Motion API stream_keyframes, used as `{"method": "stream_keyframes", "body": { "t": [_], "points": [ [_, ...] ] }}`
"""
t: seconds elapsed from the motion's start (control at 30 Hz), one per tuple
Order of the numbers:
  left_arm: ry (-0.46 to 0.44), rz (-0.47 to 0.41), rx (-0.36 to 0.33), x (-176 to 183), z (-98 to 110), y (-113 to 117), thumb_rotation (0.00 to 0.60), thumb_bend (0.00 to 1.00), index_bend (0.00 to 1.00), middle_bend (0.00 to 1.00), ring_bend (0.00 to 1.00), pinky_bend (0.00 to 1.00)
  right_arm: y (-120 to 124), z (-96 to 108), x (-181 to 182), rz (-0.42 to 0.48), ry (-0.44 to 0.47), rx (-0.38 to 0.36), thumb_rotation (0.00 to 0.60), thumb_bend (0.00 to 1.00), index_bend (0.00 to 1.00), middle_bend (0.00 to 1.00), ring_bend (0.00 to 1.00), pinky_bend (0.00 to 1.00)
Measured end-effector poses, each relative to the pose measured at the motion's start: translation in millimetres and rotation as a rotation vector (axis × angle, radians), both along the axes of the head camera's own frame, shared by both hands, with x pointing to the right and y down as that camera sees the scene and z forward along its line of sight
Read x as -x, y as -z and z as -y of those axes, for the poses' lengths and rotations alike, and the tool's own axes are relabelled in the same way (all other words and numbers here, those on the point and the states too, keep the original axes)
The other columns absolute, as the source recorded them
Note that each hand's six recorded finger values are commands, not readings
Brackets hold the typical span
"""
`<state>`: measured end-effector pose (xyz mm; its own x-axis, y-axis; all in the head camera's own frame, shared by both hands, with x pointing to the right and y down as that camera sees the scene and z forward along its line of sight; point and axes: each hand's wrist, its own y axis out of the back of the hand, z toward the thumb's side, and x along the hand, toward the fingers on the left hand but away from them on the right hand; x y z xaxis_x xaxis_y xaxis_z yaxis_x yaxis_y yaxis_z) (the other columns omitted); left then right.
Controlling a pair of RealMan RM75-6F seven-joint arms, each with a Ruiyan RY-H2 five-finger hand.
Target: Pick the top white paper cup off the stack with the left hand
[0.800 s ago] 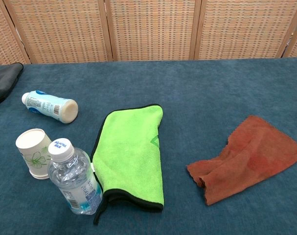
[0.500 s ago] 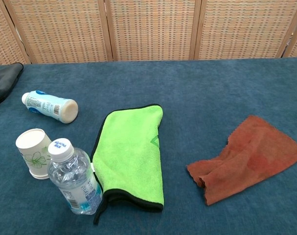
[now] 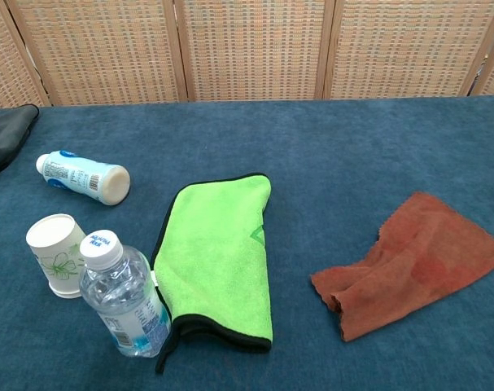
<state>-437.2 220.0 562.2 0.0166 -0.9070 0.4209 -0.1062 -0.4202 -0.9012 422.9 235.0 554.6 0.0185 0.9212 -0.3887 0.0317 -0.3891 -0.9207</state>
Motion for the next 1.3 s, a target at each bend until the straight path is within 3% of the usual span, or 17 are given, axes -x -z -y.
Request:
{"method": "stream_keyframes", "body": {
  "t": [0.3, 0.47, 0.67, 1.0, 1.3],
  "points": [
    [0.002, -0.019, 0.006, -3.9, 0.4, 2.1, 0.6, 0.24, 0.0, 0.0, 0.0, 0.0, 1.0, 0.3, -1.8, 0.001, -0.007, -0.001, 0.6, 0.12, 0.0, 0.0, 0.0, 0.0],
    [-0.015, 0.021, 0.019, -7.2, 6.1, 1.8, 0.6, 0.24, 0.13, 0.0, 0.0, 0.0, -0.3, 0.1, -0.7, -0.002, -0.005, 0.005, 0.6, 0.12, 0.0, 0.0, 0.0, 0.0],
    [-0.063, 0.045, 0.048, -26.5, 18.9, 7.3, 0.6, 0.24, 0.16, 0.0, 0.0, 0.0, 1.0, 0.1, -1.7, 0.004, -0.011, 0.003, 0.6, 0.12, 0.0, 0.0, 0.0, 0.0],
    [-0.159, 0.078, 0.162, -62.3, 43.4, 6.7, 0.6, 0.24, 0.23, 0.0, 0.0, 0.0, 1.5, 0.4, -3.4, 0.011, -0.015, 0.004, 0.6, 0.12, 0.0, 0.0, 0.0, 0.0],
    [-0.192, 0.09, 0.285, -84.7, 46.4, -13.5, 0.6, 0.24, 0.28, 0.0, 0.0, 0.0, 2.4, 0.9, -5.0, 0.017, -0.021, 0.003, 0.6, 0.12, 0.0, 0.0, 0.0, 0.0]
  ]
}}
